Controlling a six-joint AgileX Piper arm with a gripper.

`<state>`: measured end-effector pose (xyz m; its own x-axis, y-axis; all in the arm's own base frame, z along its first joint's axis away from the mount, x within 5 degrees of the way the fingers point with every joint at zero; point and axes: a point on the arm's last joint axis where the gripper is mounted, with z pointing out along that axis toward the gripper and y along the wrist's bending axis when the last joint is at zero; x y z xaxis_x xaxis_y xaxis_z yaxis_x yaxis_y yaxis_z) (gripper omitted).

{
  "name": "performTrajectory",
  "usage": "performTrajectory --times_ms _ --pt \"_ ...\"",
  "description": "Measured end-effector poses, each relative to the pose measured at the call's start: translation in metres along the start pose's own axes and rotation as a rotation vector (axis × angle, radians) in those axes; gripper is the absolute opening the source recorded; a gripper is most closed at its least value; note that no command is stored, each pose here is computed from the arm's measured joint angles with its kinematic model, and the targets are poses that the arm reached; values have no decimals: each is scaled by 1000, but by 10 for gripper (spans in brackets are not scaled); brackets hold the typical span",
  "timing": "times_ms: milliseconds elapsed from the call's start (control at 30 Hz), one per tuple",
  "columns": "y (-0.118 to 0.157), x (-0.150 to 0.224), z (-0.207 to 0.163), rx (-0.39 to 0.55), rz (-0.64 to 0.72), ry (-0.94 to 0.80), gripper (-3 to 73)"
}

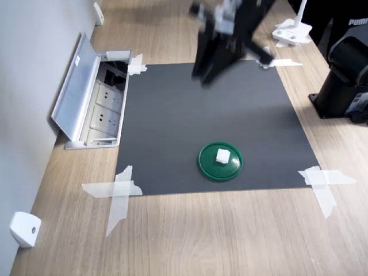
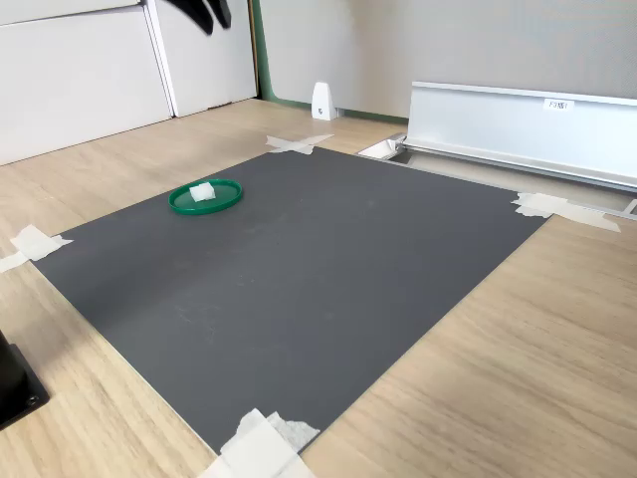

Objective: Grasp a white terminal and put it on the green lid.

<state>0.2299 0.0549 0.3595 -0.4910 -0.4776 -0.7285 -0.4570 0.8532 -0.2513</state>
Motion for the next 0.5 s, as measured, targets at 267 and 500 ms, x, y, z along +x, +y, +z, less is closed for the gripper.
performTrajectory --times_ms 267,500 --pt "-17 23 -89 220 250 -331 -5" --pt "14 85 -107 339 280 -495 -5"
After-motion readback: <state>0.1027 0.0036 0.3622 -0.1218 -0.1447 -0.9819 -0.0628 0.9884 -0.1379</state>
